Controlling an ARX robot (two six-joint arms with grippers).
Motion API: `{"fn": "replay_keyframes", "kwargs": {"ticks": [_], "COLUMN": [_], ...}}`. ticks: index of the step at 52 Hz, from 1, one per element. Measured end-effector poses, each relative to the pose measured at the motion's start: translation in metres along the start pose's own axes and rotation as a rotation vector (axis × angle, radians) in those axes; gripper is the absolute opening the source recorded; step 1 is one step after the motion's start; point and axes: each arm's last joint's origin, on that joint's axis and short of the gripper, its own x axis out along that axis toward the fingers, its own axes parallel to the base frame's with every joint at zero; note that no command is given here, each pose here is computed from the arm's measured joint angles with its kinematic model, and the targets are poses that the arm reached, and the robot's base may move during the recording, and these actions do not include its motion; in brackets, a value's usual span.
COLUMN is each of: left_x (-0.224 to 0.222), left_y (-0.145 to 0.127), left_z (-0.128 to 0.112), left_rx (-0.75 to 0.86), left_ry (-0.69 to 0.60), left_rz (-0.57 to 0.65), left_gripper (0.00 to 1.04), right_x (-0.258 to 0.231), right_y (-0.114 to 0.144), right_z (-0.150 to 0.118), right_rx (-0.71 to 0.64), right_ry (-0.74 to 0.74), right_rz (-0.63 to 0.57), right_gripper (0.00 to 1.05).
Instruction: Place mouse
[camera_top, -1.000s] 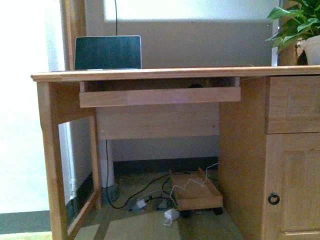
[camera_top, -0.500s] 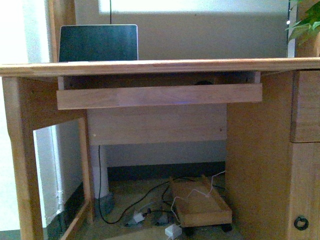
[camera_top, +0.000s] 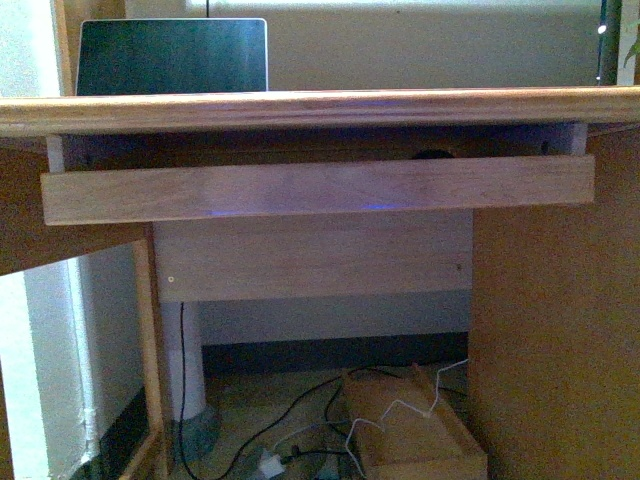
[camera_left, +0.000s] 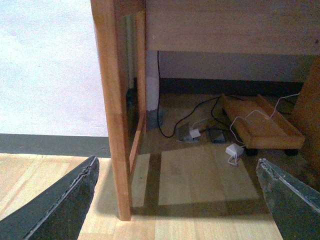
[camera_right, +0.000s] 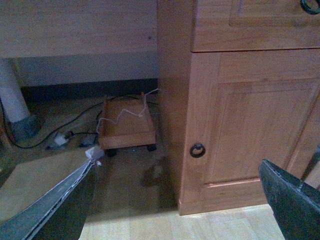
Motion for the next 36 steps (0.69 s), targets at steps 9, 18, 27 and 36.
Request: {"fn": "replay_keyframes", "kwargs": {"ticks": [9,18,27,36], "left_x": [0.0000,0.0000,0.0000,0.0000], "left_y": [0.0000,0.0000,0.0000,0.0000], "left_z": [0.0000,0.0000,0.0000,0.0000], "left_rx": [0.000,0.000,0.000,0.000], "left_ry": [0.000,0.000,0.000,0.000], "left_rz": [0.001,0.000,0.001,0.000], "left_gripper": [0.97,0.97,0.97,0.97], "right_x": [0.0000,0.0000,0.0000,0.0000], "right_y": [0.0000,0.0000,0.0000,0.0000], "right_z": [0.0000,0.0000,0.0000,0.0000], "right_rx": [0.000,0.000,0.000,0.000], "right_ry": [0.000,0.000,0.000,0.000], "right_rz": [0.001,0.000,0.000,0.000], "right_gripper": [0.97,0.97,0.97,0.97]}}
